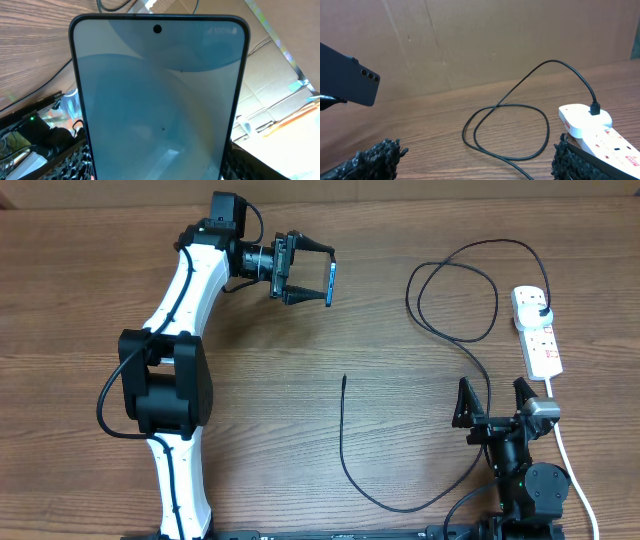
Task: Plug charger to phone and switch on socket
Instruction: 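Hold the phone raised upright in the left gripper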
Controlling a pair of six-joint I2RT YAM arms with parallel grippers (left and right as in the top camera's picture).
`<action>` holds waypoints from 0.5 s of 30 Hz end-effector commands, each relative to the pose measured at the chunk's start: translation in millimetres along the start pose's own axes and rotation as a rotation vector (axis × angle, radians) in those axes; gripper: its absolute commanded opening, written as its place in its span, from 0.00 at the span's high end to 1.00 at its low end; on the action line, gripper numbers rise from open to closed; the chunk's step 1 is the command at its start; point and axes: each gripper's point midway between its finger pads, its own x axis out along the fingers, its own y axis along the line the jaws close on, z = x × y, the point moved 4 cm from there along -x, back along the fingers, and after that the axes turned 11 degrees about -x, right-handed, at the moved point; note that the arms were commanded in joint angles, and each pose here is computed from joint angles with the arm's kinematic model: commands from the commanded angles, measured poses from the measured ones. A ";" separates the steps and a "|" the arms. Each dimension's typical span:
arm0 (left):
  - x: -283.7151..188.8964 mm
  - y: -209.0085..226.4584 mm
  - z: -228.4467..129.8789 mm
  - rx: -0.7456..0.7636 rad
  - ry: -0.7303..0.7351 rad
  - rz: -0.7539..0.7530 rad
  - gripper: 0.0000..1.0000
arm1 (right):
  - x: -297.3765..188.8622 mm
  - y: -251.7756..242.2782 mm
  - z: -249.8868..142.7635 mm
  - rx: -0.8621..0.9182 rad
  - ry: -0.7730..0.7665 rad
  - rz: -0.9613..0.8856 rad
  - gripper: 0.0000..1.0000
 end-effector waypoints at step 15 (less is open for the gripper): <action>-1.4 -8.1 -8.1 0.133 0.033 -0.014 0.96 | 0.2 -0.5 -2.5 -0.004 -0.002 -0.005 0.00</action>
